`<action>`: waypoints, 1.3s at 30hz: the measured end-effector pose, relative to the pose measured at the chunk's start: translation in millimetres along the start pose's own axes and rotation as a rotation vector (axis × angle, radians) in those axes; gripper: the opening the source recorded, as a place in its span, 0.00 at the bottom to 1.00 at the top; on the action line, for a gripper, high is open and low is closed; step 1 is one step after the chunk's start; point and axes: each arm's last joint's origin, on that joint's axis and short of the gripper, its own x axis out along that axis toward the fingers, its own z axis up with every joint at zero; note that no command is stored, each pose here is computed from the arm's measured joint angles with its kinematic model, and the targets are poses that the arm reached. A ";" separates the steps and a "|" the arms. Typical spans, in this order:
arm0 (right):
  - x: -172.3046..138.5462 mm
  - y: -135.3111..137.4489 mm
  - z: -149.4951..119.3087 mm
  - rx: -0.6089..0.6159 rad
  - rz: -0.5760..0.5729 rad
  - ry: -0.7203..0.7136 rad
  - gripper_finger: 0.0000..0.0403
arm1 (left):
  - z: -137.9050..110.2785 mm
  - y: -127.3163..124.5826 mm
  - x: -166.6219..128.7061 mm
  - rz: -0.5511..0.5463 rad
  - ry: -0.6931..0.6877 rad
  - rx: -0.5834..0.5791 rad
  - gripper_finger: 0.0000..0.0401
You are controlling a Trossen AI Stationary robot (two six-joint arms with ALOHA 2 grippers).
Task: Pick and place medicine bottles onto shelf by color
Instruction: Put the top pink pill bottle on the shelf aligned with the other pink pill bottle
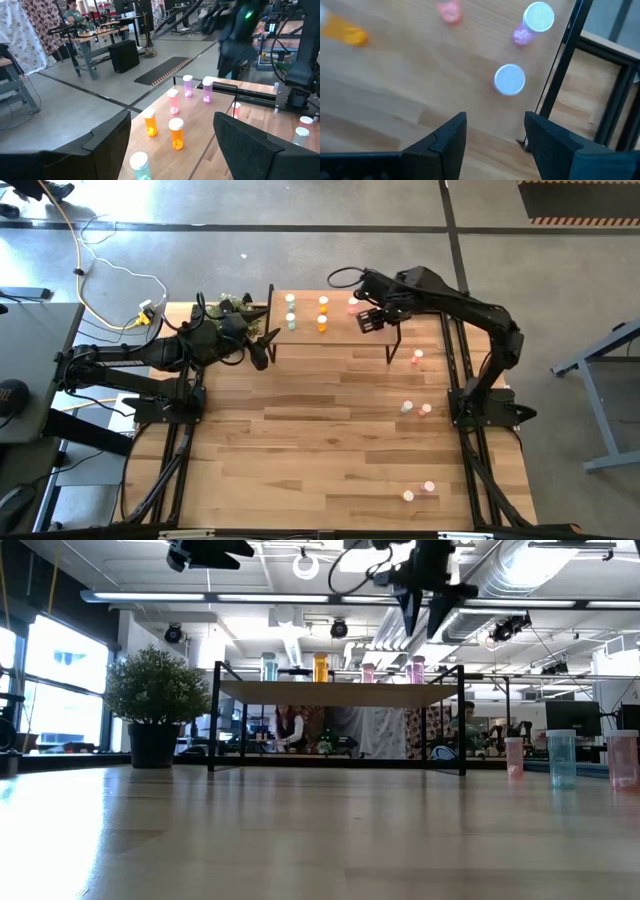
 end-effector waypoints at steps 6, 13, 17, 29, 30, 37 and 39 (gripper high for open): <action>-37.1 -10.1 -16.8 -0.010 -0.002 -0.160 0.47 | -0.2 -0.1 0.0 0.000 0.002 0.001 0.69; -76.6 -39.7 -37.0 0.011 -0.059 -0.316 0.47 | -6.2 -0.3 -0.2 -0.003 0.057 0.034 0.69; -88.1 -57.1 -46.8 0.060 -0.099 -0.362 0.47 | -8.0 -0.3 -0.2 -0.005 0.074 0.044 0.69; -41.7 -106.1 -96.0 0.326 -0.062 -0.375 0.47 | -8.4 -0.4 -0.3 -0.005 0.078 0.046 0.69; -37.3 -109.4 -99.2 0.365 -0.060 -0.375 0.47 | -8.4 -0.4 -0.3 -0.005 0.078 0.046 0.69; -4.1 -123.4 -116.7 0.536 -0.009 -0.331 0.47 | -8.3 -0.4 -0.3 -0.005 0.077 0.046 0.69; 5.5 -126.4 -119.9 0.572 -0.001 -0.316 0.47 | -8.4 -0.4 -0.3 -0.005 0.077 0.046 0.69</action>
